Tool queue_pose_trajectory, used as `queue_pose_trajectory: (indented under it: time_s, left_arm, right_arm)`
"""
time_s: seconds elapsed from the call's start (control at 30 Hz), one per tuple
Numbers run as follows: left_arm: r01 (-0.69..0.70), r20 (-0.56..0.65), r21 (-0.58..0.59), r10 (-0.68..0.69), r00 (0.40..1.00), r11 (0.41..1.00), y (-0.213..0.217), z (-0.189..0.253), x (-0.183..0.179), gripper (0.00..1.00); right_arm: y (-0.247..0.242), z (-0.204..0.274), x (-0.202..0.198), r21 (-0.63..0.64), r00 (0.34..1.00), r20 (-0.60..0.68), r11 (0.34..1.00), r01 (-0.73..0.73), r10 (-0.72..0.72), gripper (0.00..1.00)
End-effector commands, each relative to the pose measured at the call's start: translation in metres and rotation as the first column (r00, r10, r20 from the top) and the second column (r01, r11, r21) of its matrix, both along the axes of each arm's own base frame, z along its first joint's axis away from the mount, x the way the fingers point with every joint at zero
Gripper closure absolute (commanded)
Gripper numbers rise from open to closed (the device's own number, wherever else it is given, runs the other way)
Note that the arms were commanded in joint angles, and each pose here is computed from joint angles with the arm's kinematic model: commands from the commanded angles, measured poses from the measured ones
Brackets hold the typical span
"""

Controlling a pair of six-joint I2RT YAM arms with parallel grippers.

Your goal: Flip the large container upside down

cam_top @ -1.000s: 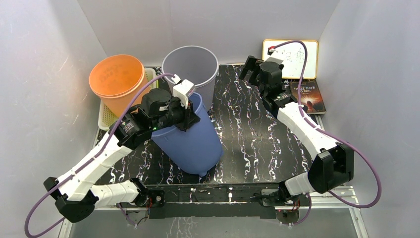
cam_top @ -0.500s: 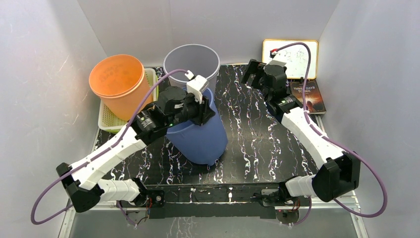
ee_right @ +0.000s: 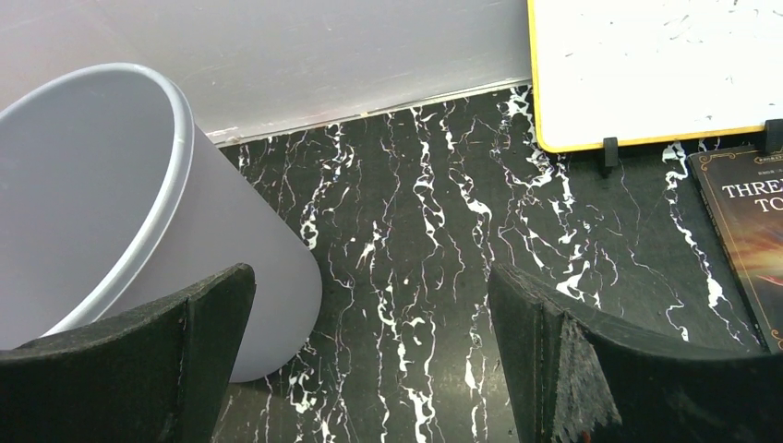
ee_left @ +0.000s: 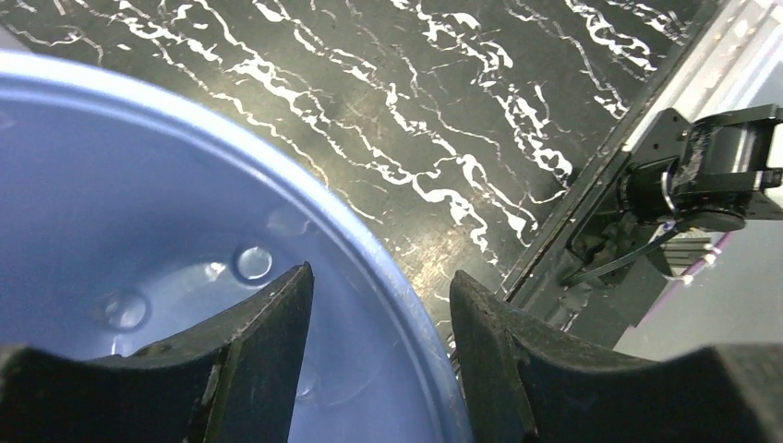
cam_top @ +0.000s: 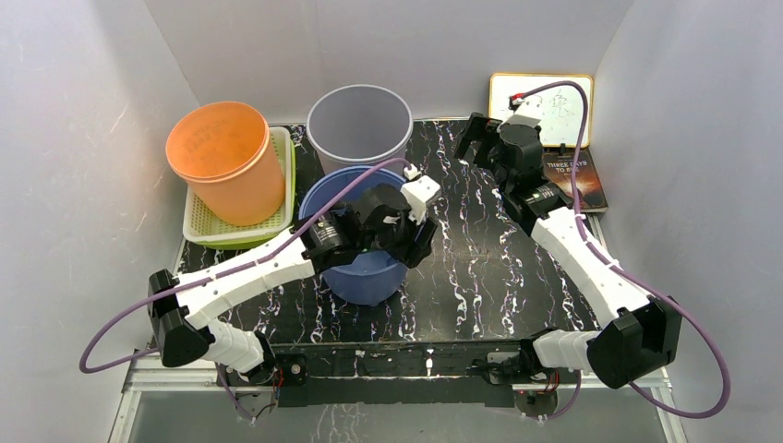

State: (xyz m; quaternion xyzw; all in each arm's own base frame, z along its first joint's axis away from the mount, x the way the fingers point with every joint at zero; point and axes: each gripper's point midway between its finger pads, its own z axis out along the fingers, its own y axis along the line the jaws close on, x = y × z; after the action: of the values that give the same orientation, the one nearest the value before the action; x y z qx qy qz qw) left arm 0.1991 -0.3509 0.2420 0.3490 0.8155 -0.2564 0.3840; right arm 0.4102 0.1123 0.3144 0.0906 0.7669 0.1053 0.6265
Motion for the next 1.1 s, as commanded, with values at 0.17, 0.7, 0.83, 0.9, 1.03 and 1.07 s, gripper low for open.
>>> queue_pose_trajectory:
  time_s: [0.17, 0.7, 0.83, 0.9, 1.03, 1.07]
  left_arm:
    - [-0.116, 0.127, 0.154, 0.096, 0.987, 0.981, 0.030, 0.027, 0.009, 0.40]
    - [-0.248, 0.258, 0.239, 0.185, 0.948, 0.939, 0.074, 0.059, 0.020, 0.55]
    - [-0.212, 0.224, 0.201, 0.165, 0.960, 0.957, 0.068, 0.063, 0.013, 0.55]
    - [-0.202, 0.223, 0.151, 0.166, 0.961, 0.968, 0.070, 0.077, 0.008, 0.53]
    - [-0.173, 0.221, 0.066, 0.155, 0.963, 0.983, 0.070, 0.096, 0.001, 0.48]
    - [-0.156, 0.215, 0.044, 0.143, 0.966, 0.987, 0.068, 0.099, -0.002, 0.45]
  right_arm:
    - [-0.006, 0.014, -0.007, 0.000, 0.999, 0.046, 1.000, 0.012, -0.012, 0.02]
    - [-0.012, 0.007, -0.013, -0.011, 0.999, 0.033, 0.999, 0.031, -0.030, 0.02]
    - [-0.014, 0.008, -0.015, -0.014, 0.999, 0.035, 0.999, 0.038, -0.038, 0.02]
    - [-0.016, 0.008, -0.015, -0.018, 0.998, 0.036, 0.999, 0.044, -0.043, 0.02]
    - [-0.017, 0.003, -0.017, -0.026, 0.998, 0.029, 0.998, 0.049, -0.049, 0.02]
    - [-0.018, 0.002, -0.017, -0.029, 0.998, 0.027, 0.998, 0.050, -0.049, 0.02]
